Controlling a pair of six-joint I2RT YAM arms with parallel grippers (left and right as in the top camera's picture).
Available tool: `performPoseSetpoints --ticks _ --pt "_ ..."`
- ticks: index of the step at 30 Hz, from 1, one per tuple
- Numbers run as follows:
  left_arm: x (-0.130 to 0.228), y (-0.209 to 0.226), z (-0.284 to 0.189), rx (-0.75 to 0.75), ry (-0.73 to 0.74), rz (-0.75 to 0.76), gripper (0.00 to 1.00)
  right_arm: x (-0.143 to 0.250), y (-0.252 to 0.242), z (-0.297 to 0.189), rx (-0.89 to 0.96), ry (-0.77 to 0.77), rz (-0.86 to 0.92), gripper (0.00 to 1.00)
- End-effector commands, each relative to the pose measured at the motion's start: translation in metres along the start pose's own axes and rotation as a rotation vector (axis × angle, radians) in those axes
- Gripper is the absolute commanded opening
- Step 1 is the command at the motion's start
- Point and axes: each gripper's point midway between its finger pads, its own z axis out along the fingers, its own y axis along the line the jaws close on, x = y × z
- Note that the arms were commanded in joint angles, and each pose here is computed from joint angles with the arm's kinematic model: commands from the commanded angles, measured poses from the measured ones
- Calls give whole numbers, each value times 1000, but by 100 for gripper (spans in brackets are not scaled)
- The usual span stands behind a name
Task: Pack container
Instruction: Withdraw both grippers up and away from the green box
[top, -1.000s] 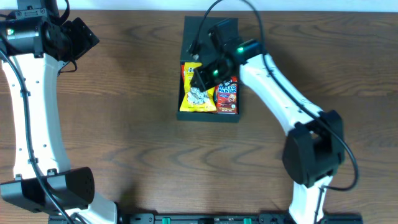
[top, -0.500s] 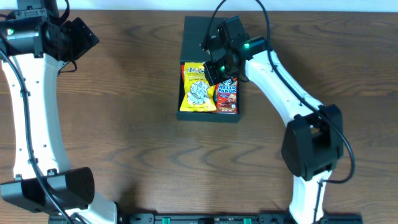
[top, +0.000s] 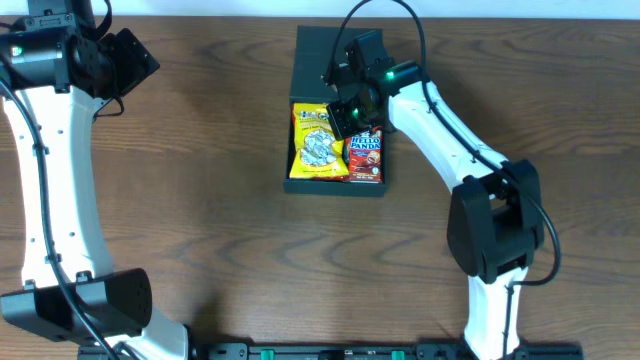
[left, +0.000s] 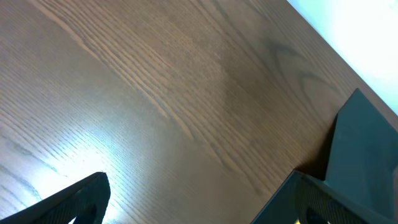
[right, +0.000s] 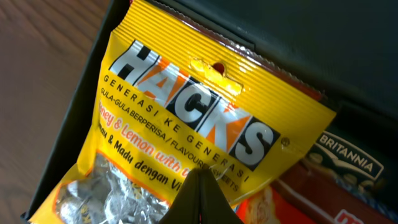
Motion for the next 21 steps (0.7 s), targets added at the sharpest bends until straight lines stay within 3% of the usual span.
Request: performPoseSetpoints --ticks 1,6,13,20,21 --pt "0 5 4 -28 3 12 95 -20 6 -27 -25 -61 16 1" --pt "5 -8 5 -6 4 48 95 -55 -1 -95 -5 -232 -15 1" --pt "22 -77 29 149 25 216 100 -71 -62 -144 -67 -368 130 1" --pt "31 -129 91 196 24 242 68 -68 -140 -167 27 -438 348 1" --pt "31 -136 101 204 19 246 59 -67 -151 -170 66 -451 378 1"
